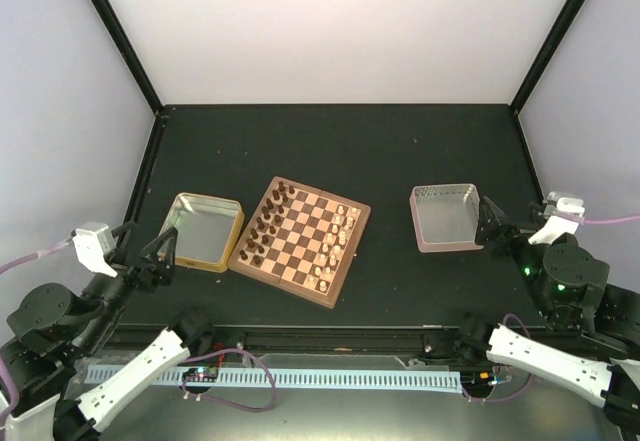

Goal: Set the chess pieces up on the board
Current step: Reset both arms

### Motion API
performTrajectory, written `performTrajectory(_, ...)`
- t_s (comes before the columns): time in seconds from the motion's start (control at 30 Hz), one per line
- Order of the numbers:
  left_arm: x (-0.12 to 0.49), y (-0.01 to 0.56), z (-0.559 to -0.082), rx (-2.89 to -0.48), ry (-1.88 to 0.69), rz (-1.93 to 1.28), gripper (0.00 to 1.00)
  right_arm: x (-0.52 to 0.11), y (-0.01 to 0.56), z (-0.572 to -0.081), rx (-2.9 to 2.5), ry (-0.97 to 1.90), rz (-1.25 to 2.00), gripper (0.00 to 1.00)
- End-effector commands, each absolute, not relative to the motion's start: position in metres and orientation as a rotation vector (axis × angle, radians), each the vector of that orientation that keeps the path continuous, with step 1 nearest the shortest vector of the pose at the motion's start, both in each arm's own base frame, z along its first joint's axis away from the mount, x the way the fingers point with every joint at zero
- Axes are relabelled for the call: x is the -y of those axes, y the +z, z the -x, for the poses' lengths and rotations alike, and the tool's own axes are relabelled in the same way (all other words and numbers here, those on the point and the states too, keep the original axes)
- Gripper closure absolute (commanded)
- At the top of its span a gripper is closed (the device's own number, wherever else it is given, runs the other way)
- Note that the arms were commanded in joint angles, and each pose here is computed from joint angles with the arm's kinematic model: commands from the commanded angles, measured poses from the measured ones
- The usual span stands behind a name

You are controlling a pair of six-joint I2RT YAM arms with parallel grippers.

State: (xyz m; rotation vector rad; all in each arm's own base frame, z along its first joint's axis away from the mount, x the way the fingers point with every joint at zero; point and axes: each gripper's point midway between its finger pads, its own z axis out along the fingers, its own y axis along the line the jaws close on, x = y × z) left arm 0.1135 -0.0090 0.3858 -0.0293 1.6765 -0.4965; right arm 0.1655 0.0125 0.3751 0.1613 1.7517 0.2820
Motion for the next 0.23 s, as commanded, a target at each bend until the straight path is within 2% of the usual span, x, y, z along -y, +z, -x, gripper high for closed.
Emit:
performTrajectory(0.0, -0.0012, 0.3885, -0.1075, -1.664, -0.450, 0.018, 0.01, 0.0011, 0.3790, -0.1636, -1.729, 0.241, -0.197, 0.00)
performTrajectory(0.2, -0.0018, 0.3909, -0.1049, -1.641, -0.461, 0.011, 0.01, 0.0003, 0.3791, -0.1643, -1.724, 0.242, -0.198, 0.00)
